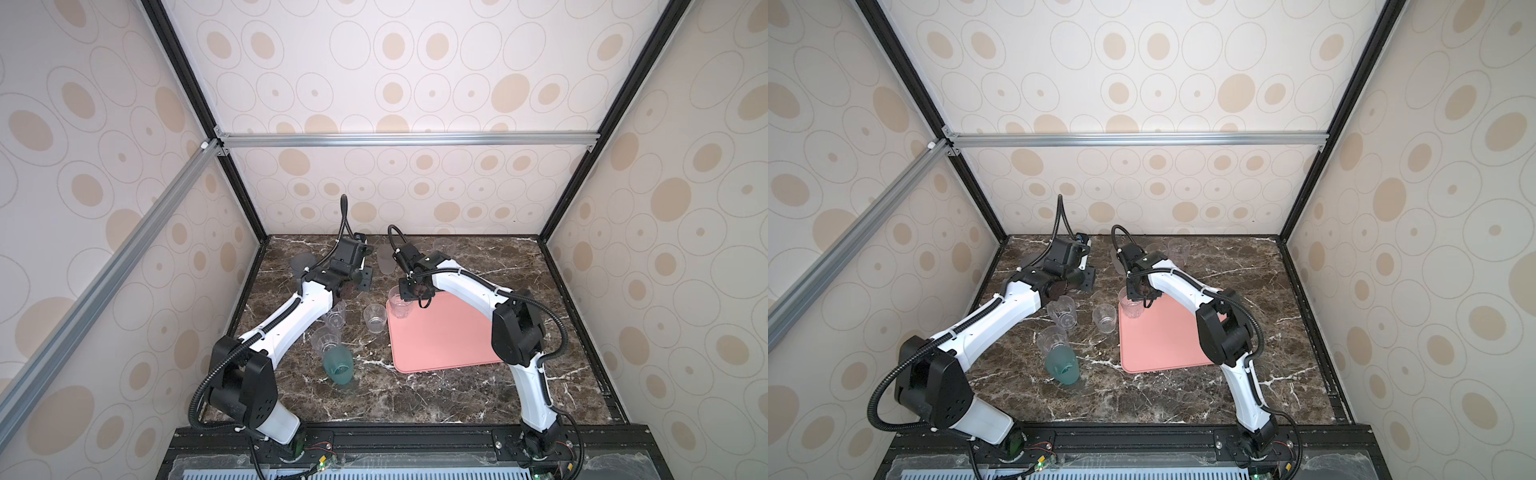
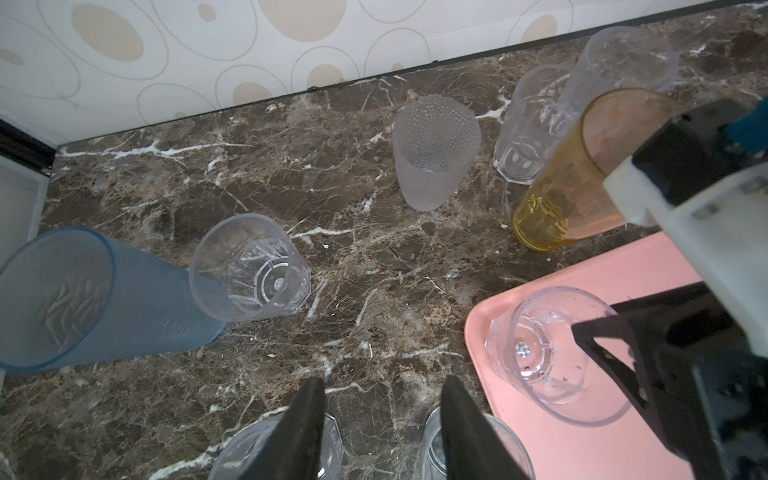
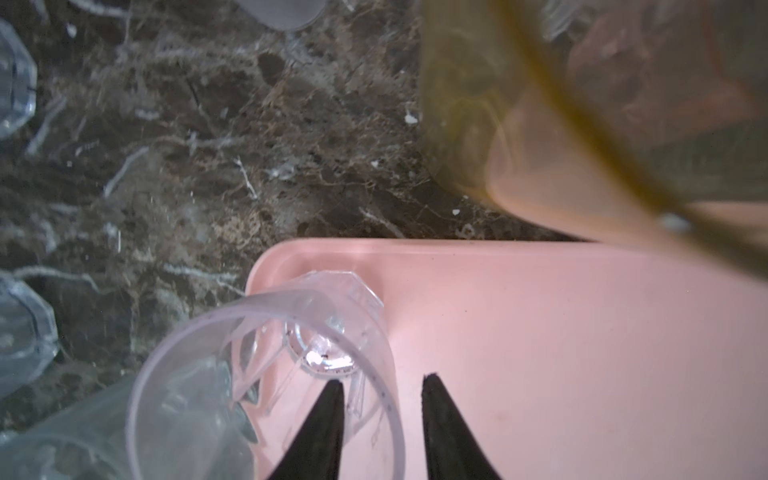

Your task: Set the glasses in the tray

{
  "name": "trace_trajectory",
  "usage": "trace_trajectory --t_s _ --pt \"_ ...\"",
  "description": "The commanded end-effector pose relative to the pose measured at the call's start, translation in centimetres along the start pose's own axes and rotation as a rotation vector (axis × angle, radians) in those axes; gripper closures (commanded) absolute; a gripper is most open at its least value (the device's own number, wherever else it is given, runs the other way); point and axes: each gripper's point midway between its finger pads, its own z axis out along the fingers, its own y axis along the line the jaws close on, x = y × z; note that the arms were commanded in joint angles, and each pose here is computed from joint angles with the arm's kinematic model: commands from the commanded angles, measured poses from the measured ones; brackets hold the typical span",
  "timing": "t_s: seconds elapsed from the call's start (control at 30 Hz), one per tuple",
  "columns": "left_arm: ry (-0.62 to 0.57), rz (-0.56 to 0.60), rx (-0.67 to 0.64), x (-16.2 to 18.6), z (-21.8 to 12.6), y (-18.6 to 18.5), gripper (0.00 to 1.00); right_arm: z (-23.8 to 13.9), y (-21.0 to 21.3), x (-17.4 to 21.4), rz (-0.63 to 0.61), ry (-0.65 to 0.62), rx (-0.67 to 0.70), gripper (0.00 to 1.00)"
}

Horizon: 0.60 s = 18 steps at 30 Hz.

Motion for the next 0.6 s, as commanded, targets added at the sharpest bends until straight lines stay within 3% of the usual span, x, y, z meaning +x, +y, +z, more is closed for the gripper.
trace_trajectory --t_s 0.0,0.3,0.57 --pt "-0.029 -0.017 -0.081 -1.6 -1.9 3.2 0.47 -5.1 1.2 -1.0 -0.015 -0.048 -0.087 0.59" --pt "0.092 -0.199 -0.027 3.3 -1.5 7.1 0.51 -8.8 4.1 0.3 0.018 -0.041 -0.263 0.59" --pt "0.169 -0.338 -0.026 8.3 -2.0 10.1 0.52 -8.1 5.3 1.1 0.007 -0.023 -0.280 0.59"
